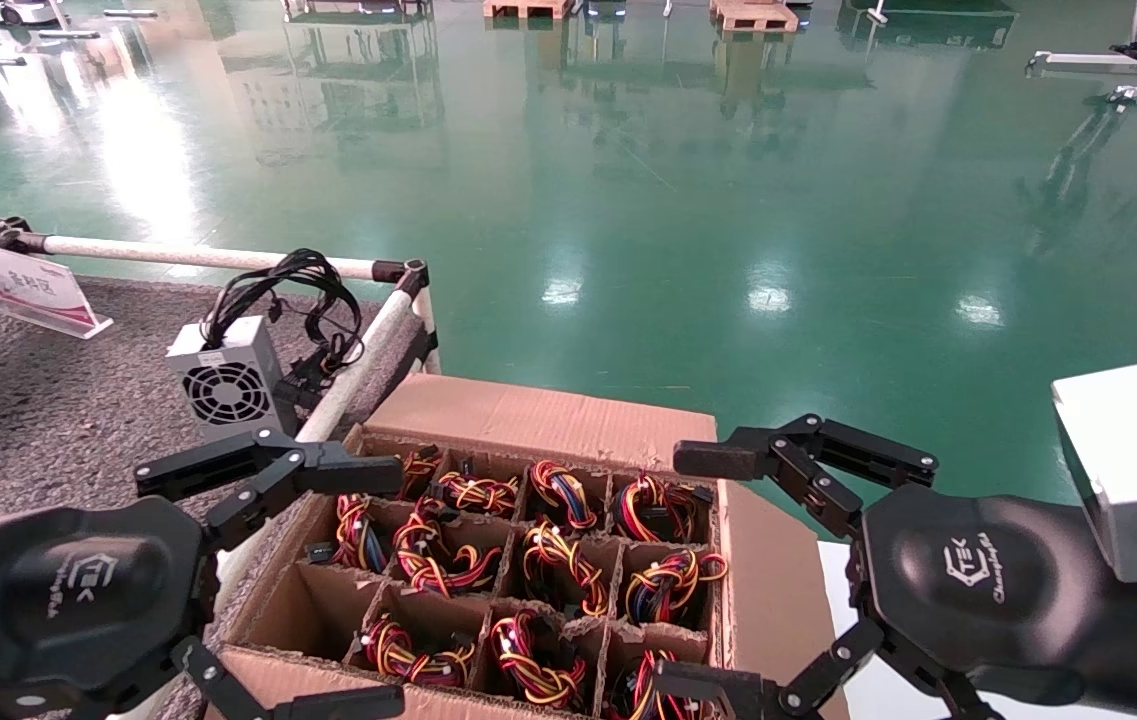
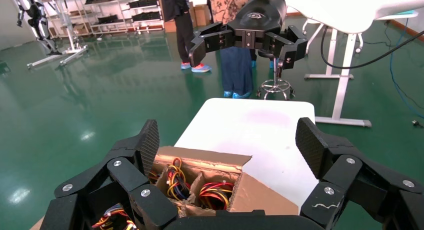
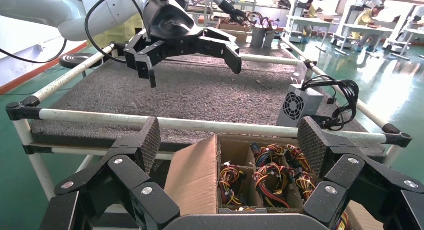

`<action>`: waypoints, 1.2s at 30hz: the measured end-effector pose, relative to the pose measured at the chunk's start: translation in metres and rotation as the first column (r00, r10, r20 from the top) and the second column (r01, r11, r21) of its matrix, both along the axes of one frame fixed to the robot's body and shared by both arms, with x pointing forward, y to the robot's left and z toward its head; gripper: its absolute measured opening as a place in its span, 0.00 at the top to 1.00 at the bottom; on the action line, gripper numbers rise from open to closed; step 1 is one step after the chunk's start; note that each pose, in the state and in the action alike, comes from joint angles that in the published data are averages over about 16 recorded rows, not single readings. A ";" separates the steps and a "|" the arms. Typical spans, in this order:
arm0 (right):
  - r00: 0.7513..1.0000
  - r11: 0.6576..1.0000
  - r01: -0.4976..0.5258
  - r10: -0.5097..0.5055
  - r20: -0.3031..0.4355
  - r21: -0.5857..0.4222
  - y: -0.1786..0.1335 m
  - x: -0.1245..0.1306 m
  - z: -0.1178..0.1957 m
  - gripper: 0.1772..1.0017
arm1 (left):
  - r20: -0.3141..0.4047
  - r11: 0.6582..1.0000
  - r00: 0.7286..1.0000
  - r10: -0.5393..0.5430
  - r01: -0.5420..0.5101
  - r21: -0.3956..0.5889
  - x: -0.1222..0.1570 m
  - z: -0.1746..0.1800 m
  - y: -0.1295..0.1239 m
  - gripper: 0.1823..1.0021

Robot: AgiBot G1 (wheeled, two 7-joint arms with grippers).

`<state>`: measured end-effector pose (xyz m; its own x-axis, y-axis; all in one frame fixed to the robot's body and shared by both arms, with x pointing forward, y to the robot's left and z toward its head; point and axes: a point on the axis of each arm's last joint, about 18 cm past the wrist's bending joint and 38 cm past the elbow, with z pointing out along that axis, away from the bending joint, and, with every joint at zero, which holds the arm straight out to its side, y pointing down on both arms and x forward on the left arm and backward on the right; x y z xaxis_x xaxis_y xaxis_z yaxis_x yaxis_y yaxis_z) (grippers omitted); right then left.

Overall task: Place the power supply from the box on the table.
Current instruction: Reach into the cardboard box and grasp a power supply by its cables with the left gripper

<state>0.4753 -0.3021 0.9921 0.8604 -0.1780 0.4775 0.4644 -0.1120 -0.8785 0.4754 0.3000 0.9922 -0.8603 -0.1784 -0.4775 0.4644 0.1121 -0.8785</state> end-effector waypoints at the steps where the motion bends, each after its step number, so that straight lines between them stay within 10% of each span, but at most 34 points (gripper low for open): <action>1: 1.000 1.000 0.000 0.000 0.000 0.000 0.000 0.000 0.000 0.00 | 0.000 1.000 1.000 0.000 0.000 0.000 0.000 0.000 0.000 0.00; 18: 1.000 1.000 0.000 0.000 0.000 0.000 0.000 0.000 0.000 0.01 | 0.028 0.998 0.999 0.036 -0.037 0.045 0.003 -0.002 0.004 0.00; 36: 1.000 1.000 0.000 0.000 0.000 0.000 0.000 0.000 0.000 0.13 | 0.256 0.919 0.941 0.221 -0.289 0.268 0.043 0.005 0.013 0.00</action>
<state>0.4753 -0.3021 0.9921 0.8604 -0.1780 0.4775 0.4643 -0.1120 -0.8785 0.5182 0.3132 0.9971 -0.6742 -0.1988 -0.7113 0.5589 0.4922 -0.6673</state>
